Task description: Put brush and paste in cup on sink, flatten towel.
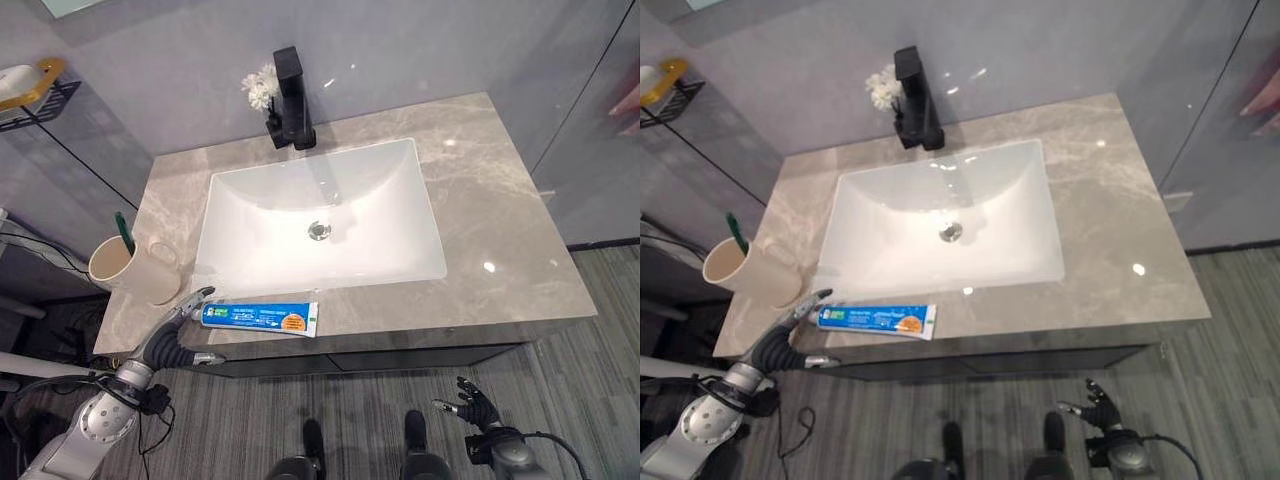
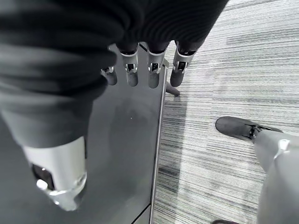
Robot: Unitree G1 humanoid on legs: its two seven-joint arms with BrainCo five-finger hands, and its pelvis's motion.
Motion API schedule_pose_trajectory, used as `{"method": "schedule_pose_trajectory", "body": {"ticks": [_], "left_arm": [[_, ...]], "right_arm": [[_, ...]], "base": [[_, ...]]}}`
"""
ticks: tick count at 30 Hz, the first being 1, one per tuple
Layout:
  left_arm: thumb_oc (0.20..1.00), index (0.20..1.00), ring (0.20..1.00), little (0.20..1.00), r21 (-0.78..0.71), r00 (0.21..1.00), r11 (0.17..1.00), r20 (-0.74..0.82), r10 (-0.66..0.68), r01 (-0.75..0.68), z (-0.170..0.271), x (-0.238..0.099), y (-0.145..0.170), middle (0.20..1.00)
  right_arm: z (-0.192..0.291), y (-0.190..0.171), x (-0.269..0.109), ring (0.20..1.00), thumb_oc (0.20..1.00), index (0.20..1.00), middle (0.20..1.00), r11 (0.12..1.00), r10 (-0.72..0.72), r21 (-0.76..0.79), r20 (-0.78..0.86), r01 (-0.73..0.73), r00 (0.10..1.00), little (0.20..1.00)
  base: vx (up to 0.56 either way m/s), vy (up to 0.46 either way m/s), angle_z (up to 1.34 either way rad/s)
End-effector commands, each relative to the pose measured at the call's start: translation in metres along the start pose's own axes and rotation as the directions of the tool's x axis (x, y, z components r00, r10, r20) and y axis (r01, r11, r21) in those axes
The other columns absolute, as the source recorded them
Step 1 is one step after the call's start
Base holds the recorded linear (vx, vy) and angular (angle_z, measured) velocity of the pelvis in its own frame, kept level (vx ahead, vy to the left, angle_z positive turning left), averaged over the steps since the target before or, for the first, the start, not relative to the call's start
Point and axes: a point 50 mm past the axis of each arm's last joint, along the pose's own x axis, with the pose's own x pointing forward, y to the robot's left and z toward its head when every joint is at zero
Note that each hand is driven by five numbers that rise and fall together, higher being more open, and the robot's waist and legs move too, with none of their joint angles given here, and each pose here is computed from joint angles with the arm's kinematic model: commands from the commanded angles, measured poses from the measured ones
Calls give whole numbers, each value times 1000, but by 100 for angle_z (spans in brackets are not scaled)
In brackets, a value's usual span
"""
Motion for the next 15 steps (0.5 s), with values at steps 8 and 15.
{"method": "schedule_pose_trajectory", "body": {"ticks": [8,15], "left_arm": [[1000,1000,1000,1000,24,994,997,79,76,-78,11,22,14,1000],[1000,1000,1000,1000,24,995,998,73,61,-63,10,25,7,1000]], "right_arm": [[27,-1,7,1000,1000,1000,1000,1000,-8,-14,119,9,993,1000],[27,-1,7,1000,1000,1000,1000,1000,-12,-15,119,14,993,1000]], "base": [[8,-11,-3],[0,0,0]]}}
